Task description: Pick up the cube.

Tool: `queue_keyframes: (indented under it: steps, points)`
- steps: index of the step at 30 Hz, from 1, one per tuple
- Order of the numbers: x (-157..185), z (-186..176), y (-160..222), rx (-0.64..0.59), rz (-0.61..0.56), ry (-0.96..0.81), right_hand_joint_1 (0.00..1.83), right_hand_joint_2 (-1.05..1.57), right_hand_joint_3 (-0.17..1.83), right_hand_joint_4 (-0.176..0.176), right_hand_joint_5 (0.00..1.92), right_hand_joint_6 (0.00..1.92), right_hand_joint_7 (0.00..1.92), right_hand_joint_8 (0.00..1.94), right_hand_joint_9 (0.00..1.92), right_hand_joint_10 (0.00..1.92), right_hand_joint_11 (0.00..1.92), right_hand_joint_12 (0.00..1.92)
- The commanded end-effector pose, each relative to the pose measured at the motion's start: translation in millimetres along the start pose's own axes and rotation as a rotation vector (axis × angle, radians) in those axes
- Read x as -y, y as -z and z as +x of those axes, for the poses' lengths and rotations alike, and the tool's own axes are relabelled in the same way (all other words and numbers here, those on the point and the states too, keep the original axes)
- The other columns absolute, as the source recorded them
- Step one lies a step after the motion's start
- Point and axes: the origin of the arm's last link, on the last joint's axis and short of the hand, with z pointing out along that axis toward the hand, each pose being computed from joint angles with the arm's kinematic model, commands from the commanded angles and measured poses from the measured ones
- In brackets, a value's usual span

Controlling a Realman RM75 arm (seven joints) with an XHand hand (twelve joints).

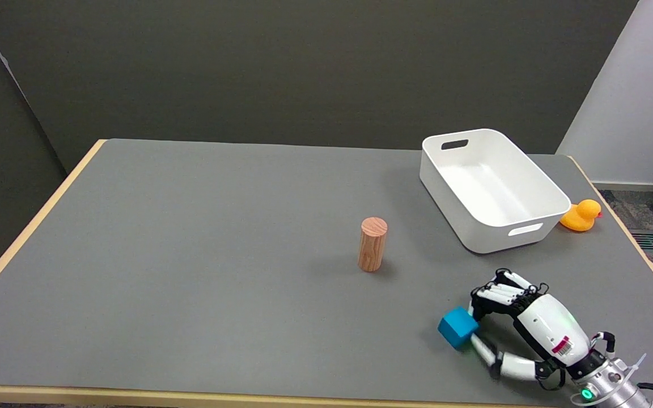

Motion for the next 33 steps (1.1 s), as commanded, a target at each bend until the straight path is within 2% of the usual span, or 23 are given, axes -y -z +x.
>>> queue_keyframes:
  steps: [1, 6, 7, 9, 11, 13, 16, 18, 20, 33]
  points:
    - [-4.0, 5.8, -11.2, -0.045, 0.001, 0.011, 0.92, 1.04, 0.48, 0.108, 0.72, 1.49, 0.81, 1.13, 0.7, 1.33, 0.29, 1.49]
    - [-5.9, 6.3, -15.3, -0.049, 0.0, -0.035, 0.9, 1.09, 0.4, 0.111, 0.69, 1.5, 0.8, 1.11, 0.71, 1.35, 0.3, 1.5]
    - [-5.9, 6.3, -15.3, -0.048, 0.0, -0.045, 0.89, 1.06, 0.43, 0.098, 0.67, 1.46, 0.79, 1.09, 0.71, 1.35, 0.3, 1.5]
    - [-6.1, 6.8, -16.1, -0.05, 0.002, -0.052, 0.81, 0.65, 0.91, 0.001, 0.53, 1.12, 0.74, 1.0, 0.69, 1.34, 0.28, 1.49]
    - [-4.5, 6.5, -15.8, -0.047, 0.007, -0.052, 0.8, 0.65, 0.9, -0.009, 0.51, 1.06, 0.72, 0.96, 0.67, 1.33, 0.28, 1.48]
    - [-2.9, 5.9, -15.6, -0.043, 0.007, -0.055, 0.77, 0.64, 0.9, -0.019, 0.47, 0.93, 0.65, 0.85, 0.61, 1.28, 0.22, 1.44]
    - [-1.8, 4.7, -15.2, -0.035, 0.002, -0.058, 0.74, 0.63, 0.89, -0.019, 0.41, 0.78, 0.57, 0.75, 0.52, 1.21, 0.15, 1.36]
    - [-1.5, 4.7, -15.5, -0.034, 0.003, -0.056, 0.71, 0.61, 0.89, -0.018, 0.34, 0.61, 0.49, 0.62, 0.43, 1.13, 0.09, 1.29]
    - [-0.5, 4.7, -16.5, -0.036, 0.007, -0.058, 0.7, 0.6, 0.91, -0.014, 0.3, 0.55, 0.42, 0.55, 0.37, 1.04, 0.04, 1.26]
    - [17.6, -1.5, -26.1, -0.021, 0.073, -0.094, 0.67, 0.59, 0.91, -0.019, 0.28, 0.52, 0.4, 0.52, 0.35, 1.01, 0.04, 1.27]
